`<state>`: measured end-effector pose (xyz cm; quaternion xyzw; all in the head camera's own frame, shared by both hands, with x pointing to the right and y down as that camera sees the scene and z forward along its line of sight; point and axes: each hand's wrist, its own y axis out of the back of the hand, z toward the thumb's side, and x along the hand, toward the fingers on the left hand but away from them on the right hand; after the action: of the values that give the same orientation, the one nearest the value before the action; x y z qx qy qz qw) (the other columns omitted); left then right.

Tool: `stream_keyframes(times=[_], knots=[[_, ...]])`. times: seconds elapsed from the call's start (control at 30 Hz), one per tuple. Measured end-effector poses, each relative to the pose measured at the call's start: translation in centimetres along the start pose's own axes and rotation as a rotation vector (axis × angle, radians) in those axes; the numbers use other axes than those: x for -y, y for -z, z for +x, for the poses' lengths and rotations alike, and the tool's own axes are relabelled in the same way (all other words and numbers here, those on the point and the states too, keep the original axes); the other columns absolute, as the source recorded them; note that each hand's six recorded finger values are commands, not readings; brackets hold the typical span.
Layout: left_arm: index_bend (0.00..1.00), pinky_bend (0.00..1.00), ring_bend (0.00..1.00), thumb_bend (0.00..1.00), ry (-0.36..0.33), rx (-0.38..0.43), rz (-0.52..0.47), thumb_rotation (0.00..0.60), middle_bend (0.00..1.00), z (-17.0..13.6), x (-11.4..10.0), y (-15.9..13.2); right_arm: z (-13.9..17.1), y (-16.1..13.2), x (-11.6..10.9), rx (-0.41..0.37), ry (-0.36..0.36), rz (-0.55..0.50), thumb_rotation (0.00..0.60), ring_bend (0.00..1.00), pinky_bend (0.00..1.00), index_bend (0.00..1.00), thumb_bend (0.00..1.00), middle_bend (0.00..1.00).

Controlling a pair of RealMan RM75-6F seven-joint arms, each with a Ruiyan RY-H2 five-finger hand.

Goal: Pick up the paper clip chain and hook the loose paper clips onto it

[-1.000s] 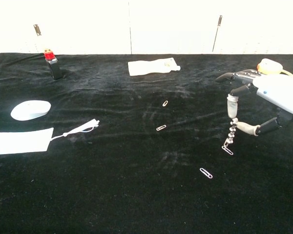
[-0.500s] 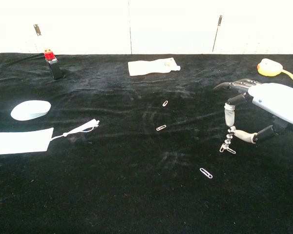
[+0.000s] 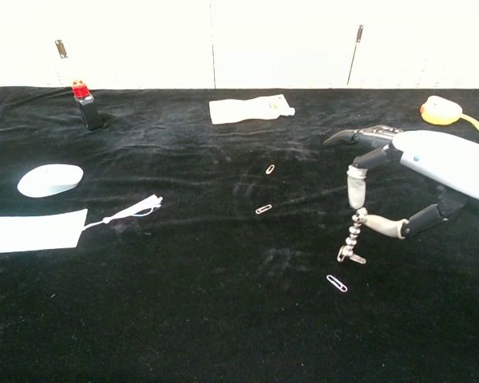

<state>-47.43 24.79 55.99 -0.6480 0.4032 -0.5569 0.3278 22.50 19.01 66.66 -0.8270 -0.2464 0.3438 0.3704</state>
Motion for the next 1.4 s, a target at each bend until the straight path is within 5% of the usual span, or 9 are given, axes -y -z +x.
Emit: stream_keyframes(times=[0.97,1.4], knots=[[0.00,0.00,0.00,0.07,-0.046,-0.001,-0.041,0.600,0.00,-1.4,-1.3,0.5,0.0,-2.5,2.8,-0.071,-0.067,0.025,0.600,0.09,0.00,0.92,0.48,0.13],[0.00,0.00,0.00,0.07,-0.042,-0.008,-0.033,0.600,0.00,-1.3,-1.2,0.6,0.2,-2.5,2.0,-0.079,-0.034,0.019,0.600,0.09,0.00,0.92,0.48,0.13]])
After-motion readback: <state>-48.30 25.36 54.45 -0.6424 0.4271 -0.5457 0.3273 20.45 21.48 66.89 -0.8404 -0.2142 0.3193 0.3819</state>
